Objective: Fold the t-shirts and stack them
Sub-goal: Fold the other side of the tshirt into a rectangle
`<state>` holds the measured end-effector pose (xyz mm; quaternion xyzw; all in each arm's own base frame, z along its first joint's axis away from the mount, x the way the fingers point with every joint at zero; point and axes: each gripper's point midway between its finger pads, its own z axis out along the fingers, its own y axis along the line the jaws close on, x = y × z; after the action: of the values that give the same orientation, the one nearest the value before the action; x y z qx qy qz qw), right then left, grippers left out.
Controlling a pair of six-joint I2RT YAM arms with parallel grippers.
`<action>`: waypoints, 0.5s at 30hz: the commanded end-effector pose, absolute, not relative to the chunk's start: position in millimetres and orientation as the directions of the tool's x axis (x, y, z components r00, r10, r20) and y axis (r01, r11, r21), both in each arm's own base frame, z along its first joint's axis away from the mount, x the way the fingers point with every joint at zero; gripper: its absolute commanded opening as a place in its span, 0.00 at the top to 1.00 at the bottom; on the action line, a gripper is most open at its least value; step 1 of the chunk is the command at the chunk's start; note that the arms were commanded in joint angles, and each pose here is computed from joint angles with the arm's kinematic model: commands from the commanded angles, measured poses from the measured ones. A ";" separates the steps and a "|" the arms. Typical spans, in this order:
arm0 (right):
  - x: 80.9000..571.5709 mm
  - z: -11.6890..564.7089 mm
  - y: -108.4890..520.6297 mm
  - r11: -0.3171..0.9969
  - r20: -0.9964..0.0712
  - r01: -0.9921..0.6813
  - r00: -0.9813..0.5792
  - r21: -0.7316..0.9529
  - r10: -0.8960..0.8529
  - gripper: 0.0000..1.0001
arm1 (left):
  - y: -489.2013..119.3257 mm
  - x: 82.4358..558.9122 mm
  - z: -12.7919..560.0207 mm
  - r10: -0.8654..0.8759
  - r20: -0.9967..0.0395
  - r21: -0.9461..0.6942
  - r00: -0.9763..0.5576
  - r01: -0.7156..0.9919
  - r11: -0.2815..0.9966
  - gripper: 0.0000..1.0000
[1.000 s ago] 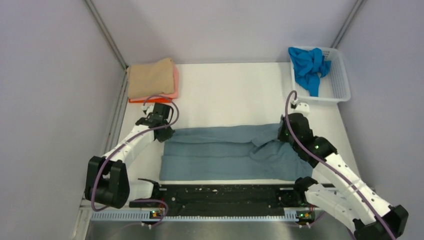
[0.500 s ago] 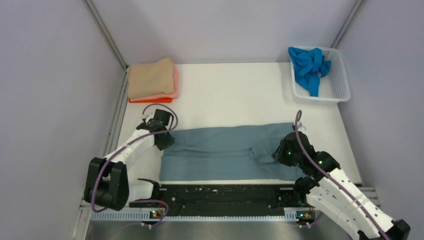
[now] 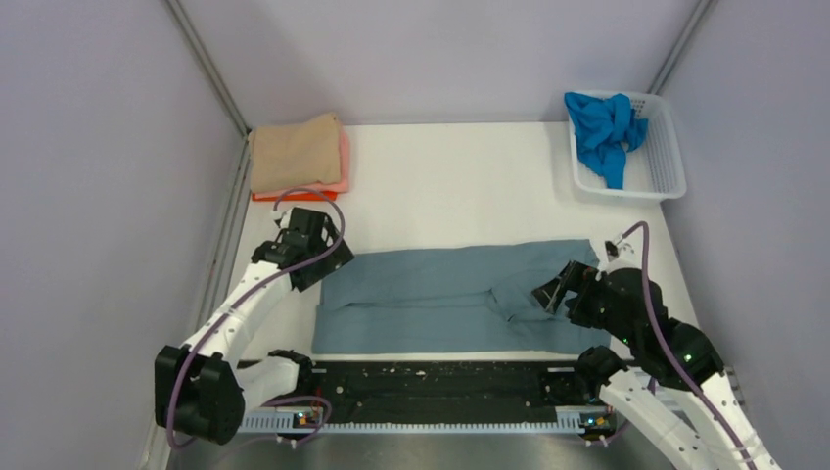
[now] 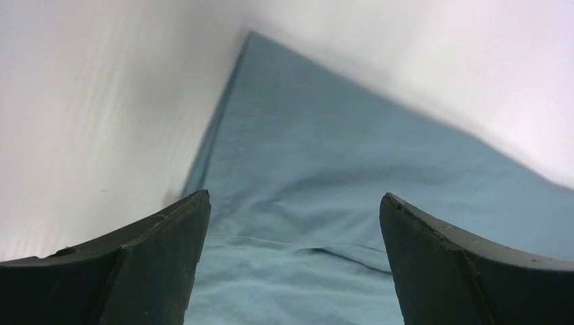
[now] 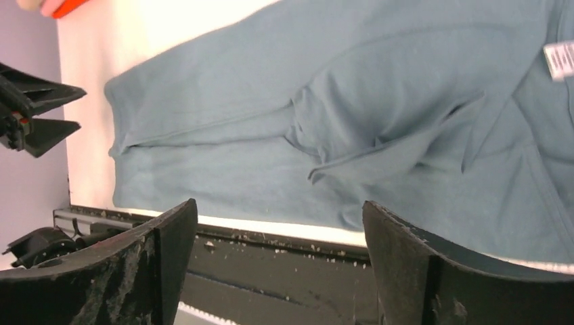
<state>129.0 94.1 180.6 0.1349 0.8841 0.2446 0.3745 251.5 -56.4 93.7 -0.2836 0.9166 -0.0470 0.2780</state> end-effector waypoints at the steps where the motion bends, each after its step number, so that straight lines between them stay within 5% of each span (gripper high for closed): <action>1: 156.5 210.1 114.7 0.820 -0.702 -0.114 -0.591 0.560 0.397 0.07 | -92.8 278.6 116.3 -0.502 -0.500 -0.390 -0.705 -0.335 0.858 0.01; 5: 196.3 197.9 150.3 0.792 -0.718 -0.189 -0.578 0.580 0.387 0.01 | -115.8 288.4 101.2 -0.456 -0.465 -0.401 -0.759 -0.280 0.873 0.01; 8: 225.1 156.1 150.3 0.875 -0.703 -0.084 -0.633 0.478 0.323 0.01 | -136.1 287.4 82.3 -0.418 -0.396 -0.429 -0.818 -0.238 0.872 0.01; 15: 205.9 68.5 125.8 0.970 -0.503 0.091 -0.842 0.224 0.195 0.01 | -124.1 273.2 37.9 -0.427 -0.325 -0.335 -0.844 -0.320 0.886 0.01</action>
<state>212.7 136.7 75.8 0.0770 0.9454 0.1318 0.2879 270.2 -124.8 43.7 -0.1968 0.9521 -0.1363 0.1902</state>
